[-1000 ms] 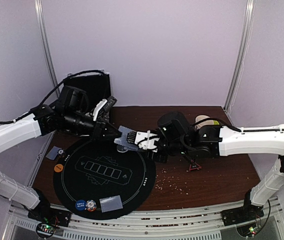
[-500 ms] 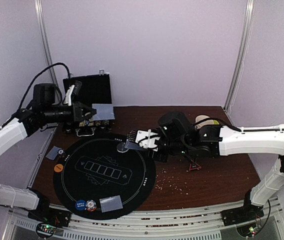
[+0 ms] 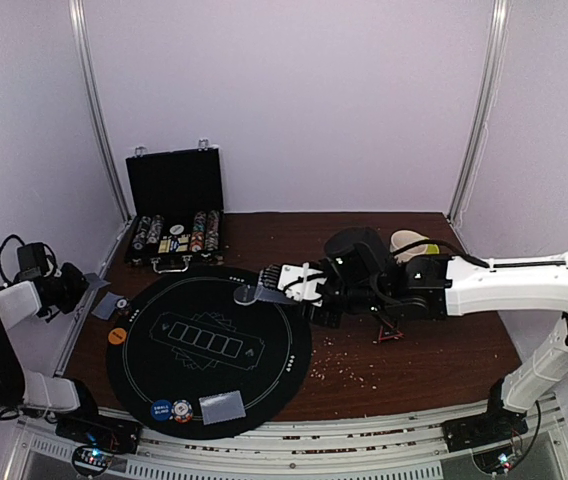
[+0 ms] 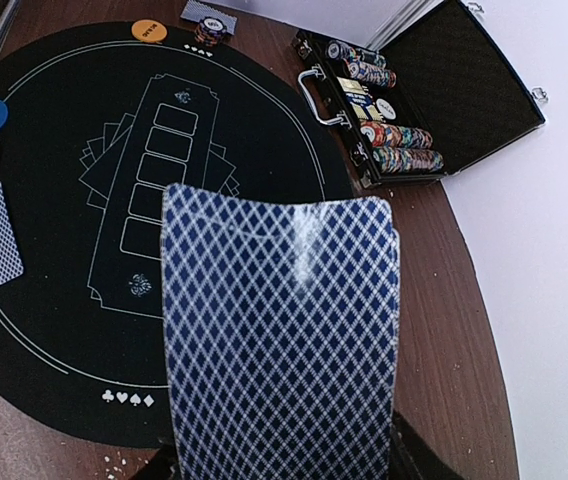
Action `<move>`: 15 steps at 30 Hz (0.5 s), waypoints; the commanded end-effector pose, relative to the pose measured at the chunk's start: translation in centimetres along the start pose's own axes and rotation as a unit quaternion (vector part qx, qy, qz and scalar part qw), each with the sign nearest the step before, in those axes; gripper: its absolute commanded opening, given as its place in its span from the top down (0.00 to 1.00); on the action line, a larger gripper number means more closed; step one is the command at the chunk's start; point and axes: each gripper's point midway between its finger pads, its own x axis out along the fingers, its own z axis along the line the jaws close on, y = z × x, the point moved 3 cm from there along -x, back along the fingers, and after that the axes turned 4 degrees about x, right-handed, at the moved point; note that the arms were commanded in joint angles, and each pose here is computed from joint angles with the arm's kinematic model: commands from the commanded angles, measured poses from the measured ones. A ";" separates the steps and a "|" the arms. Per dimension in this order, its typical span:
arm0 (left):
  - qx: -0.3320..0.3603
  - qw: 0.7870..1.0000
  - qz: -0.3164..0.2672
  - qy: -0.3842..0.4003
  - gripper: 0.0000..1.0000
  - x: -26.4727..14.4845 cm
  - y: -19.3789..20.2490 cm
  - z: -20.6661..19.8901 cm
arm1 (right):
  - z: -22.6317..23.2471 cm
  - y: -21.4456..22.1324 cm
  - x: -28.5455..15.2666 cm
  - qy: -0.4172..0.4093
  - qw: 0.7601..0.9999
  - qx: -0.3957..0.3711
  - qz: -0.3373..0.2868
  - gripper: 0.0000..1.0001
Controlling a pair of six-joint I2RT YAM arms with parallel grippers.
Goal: Distribute texas hold em gaming equipment
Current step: Distribute the poker card in the big blind area.
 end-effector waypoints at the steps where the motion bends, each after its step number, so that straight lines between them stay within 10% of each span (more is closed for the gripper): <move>1: -0.007 0.998 -0.068 0.009 1.00 1.3 -3.3 -0.3 | -1.0 -0.5 -1.1 0.013 1.000 0.008 -0.021 0.51; 15: -0.020 1.000 -0.011 0.018 1.00 4.6 0.3 2.4 | -1.1 0.1 -1.4 0.015 1.000 0.013 -0.021 0.51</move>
